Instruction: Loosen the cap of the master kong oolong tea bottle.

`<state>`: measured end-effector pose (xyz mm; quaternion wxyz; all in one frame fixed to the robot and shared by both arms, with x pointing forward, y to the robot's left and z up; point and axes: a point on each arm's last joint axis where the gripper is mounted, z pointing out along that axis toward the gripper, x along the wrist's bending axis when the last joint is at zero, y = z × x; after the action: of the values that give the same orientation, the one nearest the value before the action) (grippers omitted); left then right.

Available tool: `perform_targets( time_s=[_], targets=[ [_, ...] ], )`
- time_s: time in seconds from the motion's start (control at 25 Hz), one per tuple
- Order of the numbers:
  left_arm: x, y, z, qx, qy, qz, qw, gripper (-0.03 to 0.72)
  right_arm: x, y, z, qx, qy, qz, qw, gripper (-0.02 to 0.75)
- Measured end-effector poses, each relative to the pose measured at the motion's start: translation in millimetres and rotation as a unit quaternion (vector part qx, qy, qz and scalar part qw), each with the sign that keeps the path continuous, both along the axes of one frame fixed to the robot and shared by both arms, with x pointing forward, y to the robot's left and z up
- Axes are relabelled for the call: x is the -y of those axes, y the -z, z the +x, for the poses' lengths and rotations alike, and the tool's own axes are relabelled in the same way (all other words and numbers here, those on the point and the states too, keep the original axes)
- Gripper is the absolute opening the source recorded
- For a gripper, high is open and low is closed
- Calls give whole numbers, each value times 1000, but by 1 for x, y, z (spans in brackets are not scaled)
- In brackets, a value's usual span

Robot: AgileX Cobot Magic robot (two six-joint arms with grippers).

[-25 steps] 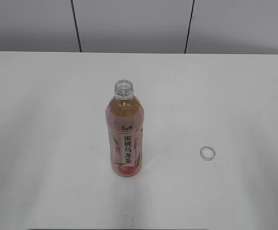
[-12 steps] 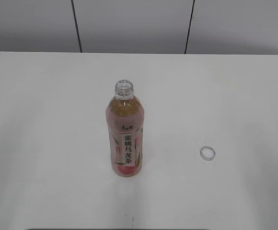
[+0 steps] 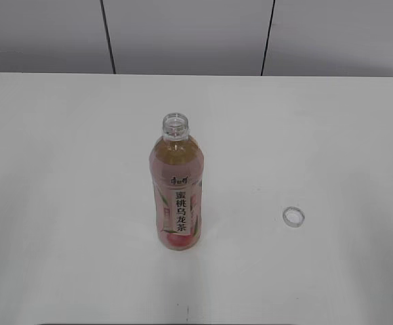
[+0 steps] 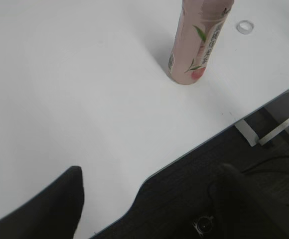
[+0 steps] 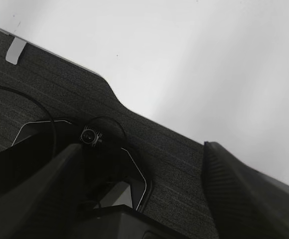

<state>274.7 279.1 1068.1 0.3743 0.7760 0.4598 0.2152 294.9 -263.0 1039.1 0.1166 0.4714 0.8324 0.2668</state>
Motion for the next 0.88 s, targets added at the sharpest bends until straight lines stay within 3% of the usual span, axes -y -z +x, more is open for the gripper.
perform_targets(
  time_s=[0.88],
  targets=[
    [-1,0,-1,4,-6,-2,1000,489,1,-1,-1,7,4,2,1000,554]
  ],
)
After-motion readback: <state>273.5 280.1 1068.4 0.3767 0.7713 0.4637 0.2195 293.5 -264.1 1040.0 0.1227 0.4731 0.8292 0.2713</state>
